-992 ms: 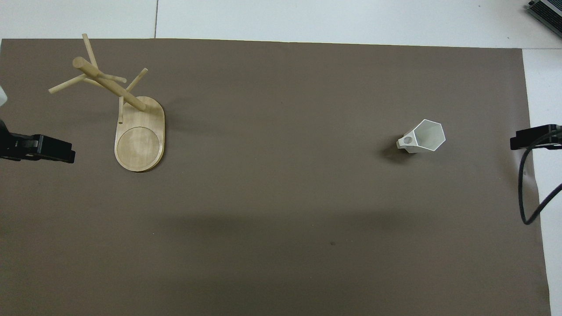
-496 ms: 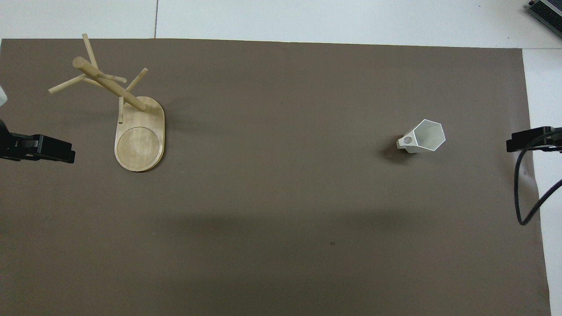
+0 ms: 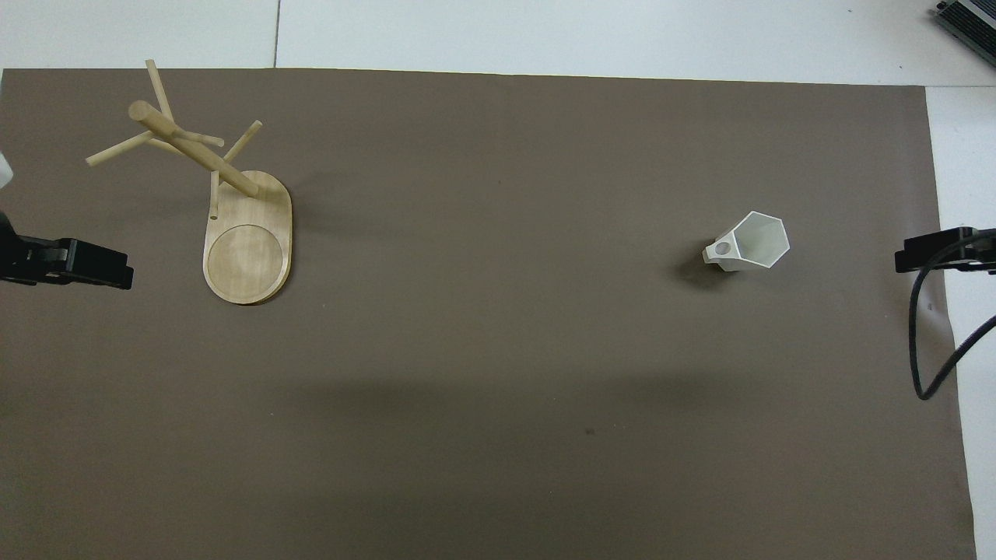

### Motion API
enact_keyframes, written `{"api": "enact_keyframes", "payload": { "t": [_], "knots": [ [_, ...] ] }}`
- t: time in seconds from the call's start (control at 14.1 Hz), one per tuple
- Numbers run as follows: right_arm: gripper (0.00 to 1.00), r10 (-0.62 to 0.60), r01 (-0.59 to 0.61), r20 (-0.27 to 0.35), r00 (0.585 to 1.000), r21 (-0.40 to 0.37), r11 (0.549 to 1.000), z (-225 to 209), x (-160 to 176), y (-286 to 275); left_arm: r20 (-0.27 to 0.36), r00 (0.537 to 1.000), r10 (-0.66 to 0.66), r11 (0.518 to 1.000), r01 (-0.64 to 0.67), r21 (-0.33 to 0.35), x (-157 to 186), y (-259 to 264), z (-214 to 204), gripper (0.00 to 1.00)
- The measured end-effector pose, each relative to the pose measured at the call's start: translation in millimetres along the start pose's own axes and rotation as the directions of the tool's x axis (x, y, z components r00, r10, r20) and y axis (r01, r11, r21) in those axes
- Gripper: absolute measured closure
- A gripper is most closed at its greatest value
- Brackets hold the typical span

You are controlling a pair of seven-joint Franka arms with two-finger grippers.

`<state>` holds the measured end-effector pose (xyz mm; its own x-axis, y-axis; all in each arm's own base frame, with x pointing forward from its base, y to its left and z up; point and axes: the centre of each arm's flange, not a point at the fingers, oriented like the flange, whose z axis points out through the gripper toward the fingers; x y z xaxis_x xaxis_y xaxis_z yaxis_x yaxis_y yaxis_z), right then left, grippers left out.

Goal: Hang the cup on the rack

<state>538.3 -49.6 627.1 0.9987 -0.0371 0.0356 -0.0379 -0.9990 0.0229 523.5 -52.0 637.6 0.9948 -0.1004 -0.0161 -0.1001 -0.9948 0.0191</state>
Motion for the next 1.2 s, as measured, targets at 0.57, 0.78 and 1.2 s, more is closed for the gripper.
{"api": "enact_keyframes", "payload": {
  "t": [0.57, 0.78, 1.2],
  "knots": [
    [0.0, 0.018, -0.018, -0.004, 1.0, 0.0, 1.0, 1.4, -2.7, 9.7, 0.0, 1.0, 0.0, 1.0, 0.0, 0.0, 0.0, 0.0, 0.0, 0.0],
    [0.0, 0.018, -0.018, -0.004, 1.0, 0.0, 1.0, 1.0, -3.0, 9.8, 0.0, 1.0, 0.0, 1.0, 0.0, 0.0, 0.0, 0.0, 0.0, 0.0],
    [0.0, 0.016, -0.016, -0.005, 1.0, 0.0, 1.0, 0.7, -3.1, 8.7, 0.0, 1.0, 0.0, 1.0, 0.0, 0.0, 0.0, 0.0, 0.0, 0.0]
  ]
}}
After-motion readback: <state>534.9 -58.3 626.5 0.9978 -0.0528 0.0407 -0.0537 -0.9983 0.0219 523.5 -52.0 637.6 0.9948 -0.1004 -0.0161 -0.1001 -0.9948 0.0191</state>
